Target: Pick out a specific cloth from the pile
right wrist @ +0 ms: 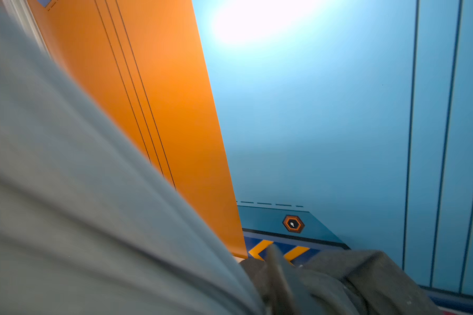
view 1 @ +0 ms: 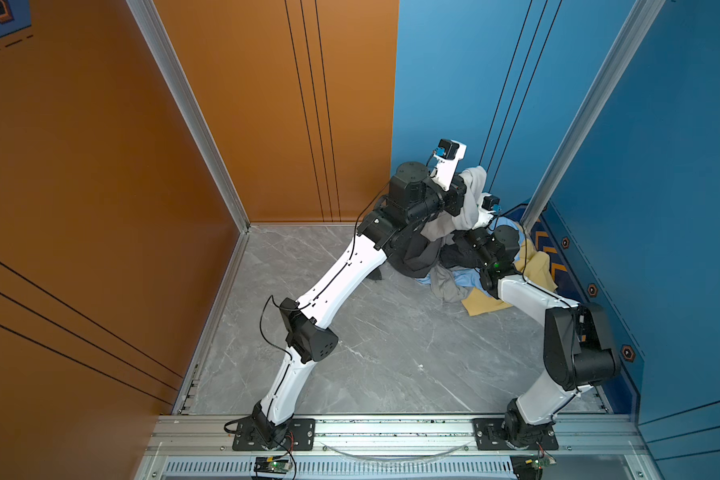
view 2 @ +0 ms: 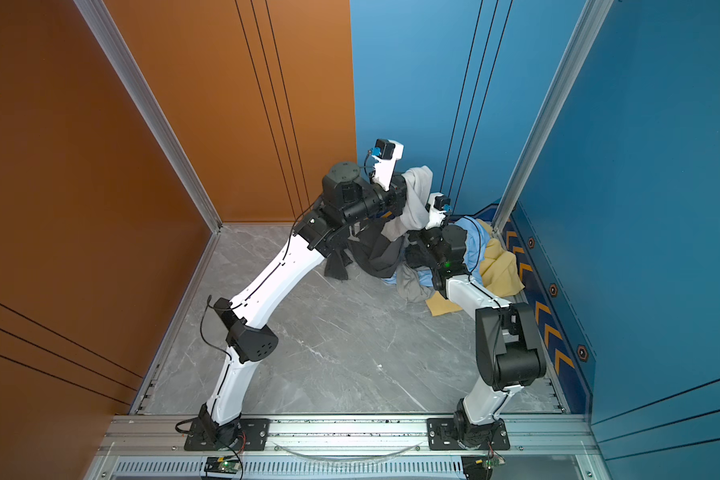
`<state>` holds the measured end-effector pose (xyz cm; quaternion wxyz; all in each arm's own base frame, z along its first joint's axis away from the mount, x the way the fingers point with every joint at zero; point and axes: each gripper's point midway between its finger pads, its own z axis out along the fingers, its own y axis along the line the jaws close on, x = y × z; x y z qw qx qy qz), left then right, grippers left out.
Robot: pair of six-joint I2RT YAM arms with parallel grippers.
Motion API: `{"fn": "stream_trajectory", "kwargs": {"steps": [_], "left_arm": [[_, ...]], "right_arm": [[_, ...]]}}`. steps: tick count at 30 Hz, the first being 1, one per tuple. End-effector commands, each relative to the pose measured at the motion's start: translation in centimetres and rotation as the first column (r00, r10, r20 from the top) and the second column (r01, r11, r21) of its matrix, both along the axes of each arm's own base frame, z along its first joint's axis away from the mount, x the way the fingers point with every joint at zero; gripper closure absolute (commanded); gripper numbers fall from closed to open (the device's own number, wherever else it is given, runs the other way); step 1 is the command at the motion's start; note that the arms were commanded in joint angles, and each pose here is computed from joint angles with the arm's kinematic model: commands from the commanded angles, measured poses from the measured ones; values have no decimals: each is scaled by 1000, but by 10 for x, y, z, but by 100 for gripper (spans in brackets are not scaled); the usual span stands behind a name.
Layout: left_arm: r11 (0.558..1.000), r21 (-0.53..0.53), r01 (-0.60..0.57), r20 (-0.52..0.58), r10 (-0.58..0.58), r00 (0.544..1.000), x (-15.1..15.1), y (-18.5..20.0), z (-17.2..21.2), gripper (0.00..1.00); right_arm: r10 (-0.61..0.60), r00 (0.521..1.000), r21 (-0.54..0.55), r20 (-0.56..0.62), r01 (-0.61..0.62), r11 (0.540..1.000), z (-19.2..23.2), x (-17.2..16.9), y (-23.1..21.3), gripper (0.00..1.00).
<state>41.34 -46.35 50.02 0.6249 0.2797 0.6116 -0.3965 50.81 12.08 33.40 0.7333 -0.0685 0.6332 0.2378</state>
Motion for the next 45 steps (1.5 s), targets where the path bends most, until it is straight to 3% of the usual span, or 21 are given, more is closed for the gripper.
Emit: {"fn": "stream_trajectory", "kwargs": {"steps": [1,11,13,15,17,25,28,39,45], "left_arm": [[997,-66,38,90,-32,995,-25,18,47,100],[998,-12,-67,-14,67,998,27,46,-4,99],[998,-7,-69,-38,69,997,36,50,-17,81],[997,-5,-75,-59,75,995,45,53,-30,51],[997,6,-83,-74,83,994,53,55,-43,38],[996,38,-84,-98,87,991,68,61,-79,15],[995,34,-95,-99,98,990,70,65,-84,10],[995,33,-93,-103,96,990,76,68,-87,8],[997,29,-77,-99,80,992,74,67,-85,8]], "right_arm": [[-14,999,26,43,13,1000,33,5,-6,98],[-39,999,104,7,38,994,103,17,-22,100],[-39,999,116,9,38,993,120,19,-24,100],[-40,999,137,8,38,990,136,23,-28,100],[-37,999,153,12,35,988,151,26,-31,100],[-6,997,189,79,-9,982,214,23,-33,100],[2,993,194,117,-25,981,237,17,-32,100],[19,976,216,217,-67,974,297,0,-27,100],[33,976,213,217,-81,974,307,-10,-23,100]]}}
